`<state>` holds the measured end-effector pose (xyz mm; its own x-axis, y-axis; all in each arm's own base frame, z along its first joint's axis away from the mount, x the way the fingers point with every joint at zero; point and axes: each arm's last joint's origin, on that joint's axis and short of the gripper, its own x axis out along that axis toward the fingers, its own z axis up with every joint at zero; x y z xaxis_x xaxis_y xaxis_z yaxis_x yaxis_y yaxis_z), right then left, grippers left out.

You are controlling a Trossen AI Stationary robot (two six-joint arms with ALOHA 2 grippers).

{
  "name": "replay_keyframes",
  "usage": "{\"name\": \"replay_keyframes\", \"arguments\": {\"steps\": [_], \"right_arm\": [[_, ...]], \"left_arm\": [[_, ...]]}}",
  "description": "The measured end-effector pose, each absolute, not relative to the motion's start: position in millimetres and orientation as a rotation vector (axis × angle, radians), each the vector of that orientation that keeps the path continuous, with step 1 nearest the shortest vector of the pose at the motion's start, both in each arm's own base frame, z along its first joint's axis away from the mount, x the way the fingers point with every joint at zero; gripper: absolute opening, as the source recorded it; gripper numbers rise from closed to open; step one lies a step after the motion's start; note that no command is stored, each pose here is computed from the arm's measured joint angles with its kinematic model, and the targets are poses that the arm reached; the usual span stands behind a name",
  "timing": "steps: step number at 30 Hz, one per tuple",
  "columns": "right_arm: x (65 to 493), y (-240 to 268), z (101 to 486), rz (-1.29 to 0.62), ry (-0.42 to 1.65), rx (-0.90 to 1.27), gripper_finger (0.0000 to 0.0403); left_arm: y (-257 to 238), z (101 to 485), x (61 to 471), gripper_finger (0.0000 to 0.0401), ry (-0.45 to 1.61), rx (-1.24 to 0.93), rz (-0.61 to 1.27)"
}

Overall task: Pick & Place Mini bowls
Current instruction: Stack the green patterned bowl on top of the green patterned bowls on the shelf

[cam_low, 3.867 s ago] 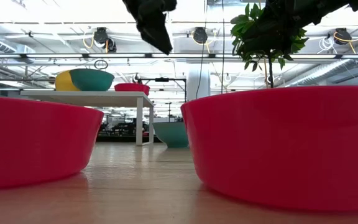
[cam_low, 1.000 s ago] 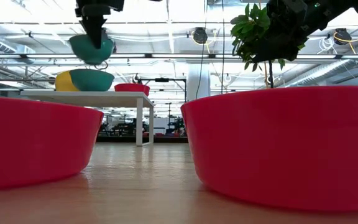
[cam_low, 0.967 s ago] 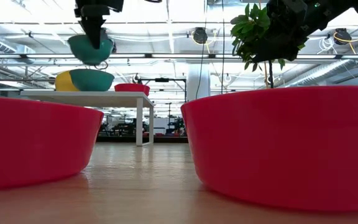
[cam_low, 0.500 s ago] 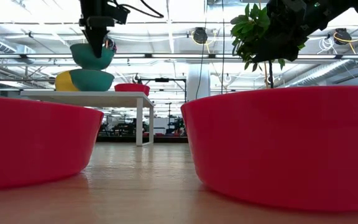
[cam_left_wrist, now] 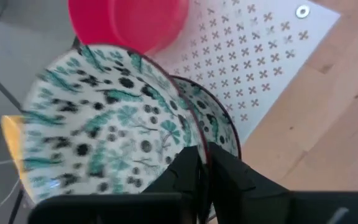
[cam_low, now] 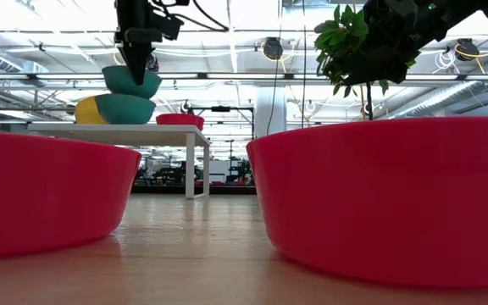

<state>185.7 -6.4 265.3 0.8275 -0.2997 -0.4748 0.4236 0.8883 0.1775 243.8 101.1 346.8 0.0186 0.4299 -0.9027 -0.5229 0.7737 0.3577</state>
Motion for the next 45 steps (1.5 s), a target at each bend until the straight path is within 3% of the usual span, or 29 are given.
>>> {"name": "replay_keyframes", "arguments": {"steps": [5,11,19,26,34,45], "right_arm": [[185.7,-6.4,265.3,-0.389,0.454,0.283,0.0185],[185.7,-6.4,265.3,-0.39,0.454,0.283,0.0185],[185.7,-6.4,265.3,-0.389,0.455,0.28,0.0185],[185.7,-6.4,265.3,-0.383,0.46,0.258,0.0185],[185.7,-6.4,265.3,-0.383,0.46,0.258,0.0185],[185.7,-6.4,265.3,-0.381,0.46,0.258,0.0185]], "left_arm": [[102.6,342.9,246.6,0.0012,1.378,-0.11,0.736],[102.7,338.5,246.2,0.0039,1.407,-0.13,0.747],[102.1,318.9,245.0,0.0011,1.466,-0.148,0.756],[102.8,313.9,245.9,0.0052,1.463,-0.139,0.768],[103.2,314.1,247.1,0.0047,1.445,-0.148,0.78],[103.4,328.5,247.4,0.0137,1.406,-0.153,0.788]]}}
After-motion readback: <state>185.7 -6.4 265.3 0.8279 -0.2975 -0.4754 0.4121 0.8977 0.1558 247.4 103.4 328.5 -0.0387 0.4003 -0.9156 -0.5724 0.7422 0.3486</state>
